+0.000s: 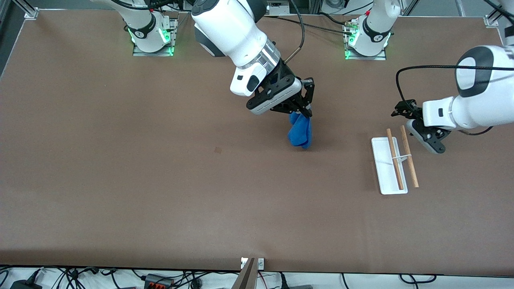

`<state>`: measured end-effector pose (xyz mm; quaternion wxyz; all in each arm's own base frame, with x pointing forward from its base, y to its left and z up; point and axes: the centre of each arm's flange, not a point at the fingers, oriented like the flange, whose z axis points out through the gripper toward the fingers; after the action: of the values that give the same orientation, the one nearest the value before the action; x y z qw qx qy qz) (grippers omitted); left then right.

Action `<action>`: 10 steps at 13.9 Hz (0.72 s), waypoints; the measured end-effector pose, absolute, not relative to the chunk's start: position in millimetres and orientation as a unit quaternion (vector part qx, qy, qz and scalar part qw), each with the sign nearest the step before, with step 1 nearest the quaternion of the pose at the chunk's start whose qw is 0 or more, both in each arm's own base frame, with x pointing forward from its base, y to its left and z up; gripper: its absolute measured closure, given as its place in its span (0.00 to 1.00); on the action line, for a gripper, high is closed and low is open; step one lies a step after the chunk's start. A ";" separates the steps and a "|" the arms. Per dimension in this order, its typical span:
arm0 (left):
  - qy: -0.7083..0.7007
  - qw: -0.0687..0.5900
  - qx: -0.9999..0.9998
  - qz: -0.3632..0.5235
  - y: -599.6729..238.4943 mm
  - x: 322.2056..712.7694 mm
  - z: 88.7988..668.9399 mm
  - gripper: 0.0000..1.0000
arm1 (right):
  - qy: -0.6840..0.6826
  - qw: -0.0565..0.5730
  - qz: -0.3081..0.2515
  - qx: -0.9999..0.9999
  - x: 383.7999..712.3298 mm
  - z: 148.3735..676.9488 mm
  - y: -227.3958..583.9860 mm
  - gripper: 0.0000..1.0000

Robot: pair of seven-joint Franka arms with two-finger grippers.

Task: Pass towel and hang on rack
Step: 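Lift the towel with the right gripper while the left gripper approaches, then carry the towel toward the left gripper while the left gripper reaches it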

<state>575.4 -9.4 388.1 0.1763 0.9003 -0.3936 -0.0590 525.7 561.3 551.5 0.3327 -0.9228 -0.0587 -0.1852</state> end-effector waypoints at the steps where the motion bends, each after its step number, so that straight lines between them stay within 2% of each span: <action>1: -0.425 0.205 0.881 -0.045 -11.4 576.5 368.9 0.00 | -0.056 0.339 -0.187 -0.920 520.9 553.4 566.2 0.96; 3: -0.466 0.247 0.849 -0.026 -15.9 578.7 333.7 0.00 | -0.055 0.345 -0.186 -0.918 513.0 554.7 573.6 0.96; 5: -0.488 0.255 0.834 -0.021 -28.7 581.2 314.4 0.00 | -0.055 0.346 -0.185 -0.918 511.9 554.8 574.8 0.96; 10: -0.506 0.271 0.819 0.004 -78.1 579.0 302.2 0.00 | -0.055 0.345 -0.185 -0.918 512.7 553.3 574.7 0.96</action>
<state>579.0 -78.1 302.2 0.2714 0.8188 -0.5058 0.0037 512.7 574.7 553.3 0.3452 -0.9184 -0.0545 -0.1855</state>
